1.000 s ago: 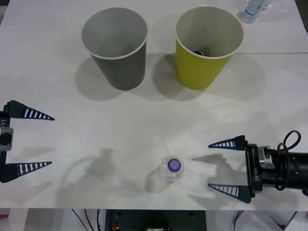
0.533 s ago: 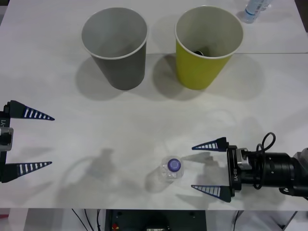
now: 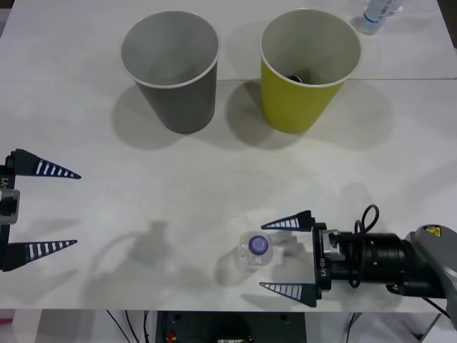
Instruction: Put the can into the green bin and the plastic bottle into the gray bin
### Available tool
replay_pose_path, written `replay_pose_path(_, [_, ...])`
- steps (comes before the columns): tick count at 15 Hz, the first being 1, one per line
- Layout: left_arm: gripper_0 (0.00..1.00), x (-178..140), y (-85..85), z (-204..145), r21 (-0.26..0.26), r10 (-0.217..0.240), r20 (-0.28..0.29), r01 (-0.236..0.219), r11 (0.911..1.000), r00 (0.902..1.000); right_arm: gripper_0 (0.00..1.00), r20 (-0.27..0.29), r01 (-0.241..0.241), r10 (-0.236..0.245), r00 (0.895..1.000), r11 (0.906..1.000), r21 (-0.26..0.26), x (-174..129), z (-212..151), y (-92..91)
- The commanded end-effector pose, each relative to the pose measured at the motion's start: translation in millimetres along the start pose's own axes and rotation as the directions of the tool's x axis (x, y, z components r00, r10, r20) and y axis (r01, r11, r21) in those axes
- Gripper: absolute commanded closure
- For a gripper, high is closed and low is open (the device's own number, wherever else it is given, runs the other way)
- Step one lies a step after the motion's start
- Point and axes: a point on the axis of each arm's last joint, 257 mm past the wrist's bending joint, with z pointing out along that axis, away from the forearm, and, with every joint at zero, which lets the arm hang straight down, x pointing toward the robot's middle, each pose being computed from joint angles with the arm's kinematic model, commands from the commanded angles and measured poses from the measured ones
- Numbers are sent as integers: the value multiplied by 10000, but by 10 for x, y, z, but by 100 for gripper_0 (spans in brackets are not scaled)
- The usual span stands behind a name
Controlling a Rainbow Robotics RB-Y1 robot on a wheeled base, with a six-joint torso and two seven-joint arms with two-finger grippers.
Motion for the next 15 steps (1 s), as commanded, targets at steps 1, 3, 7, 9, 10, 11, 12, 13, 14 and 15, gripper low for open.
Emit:
replay_pose_path(1, [0,0,0,0,0,0,0,0,10000,10000,0,139,33,-33,9999,10000,8,-4,188,51])
replay_pose_path(3, [0,0,0,0,0,0,0,0,10000,10000,0,183,48,-49,9998,10000,84,-4,276,56])
replay_pose_path(7, [0,0,0,0,0,0,0,0,10000,10000,0,262,116,-121,9996,9998,185,-14,363,58])
replay_pose_path(9, [0,0,0,0,0,0,0,0,10000,10000,27,233,188,-193,9995,9996,226,-6,367,50])
replay_pose_path(10, [0,0,0,0,0,0,0,0,10000,10000,96,234,142,-147,9996,9996,225,-6,367,50])
replay_pose_path(11, [0,0,0,0,0,0,0,0,10000,10000,100,225,187,-193,9996,9995,239,-4,367,46])
replay_pose_path(12, [0,0,0,0,0,0,0,0,10000,10000,100,218,187,-193,9996,9995,253,-2,367,43])
replay_pose_path(13, [0,0,0,0,0,0,0,0,10000,10000,100,221,187,-192,9996,9995,250,-6,368,37])
replay_pose_path(14, [0,0,0,0,0,0,0,0,10000,10000,100,218,187,-193,9996,9995,253,-2,367,43])
replay_pose_path(15, [0,0,0,0,0,0,0,0,10000,10000,100,220,183,-189,9996,9995,238,-2,370,48])
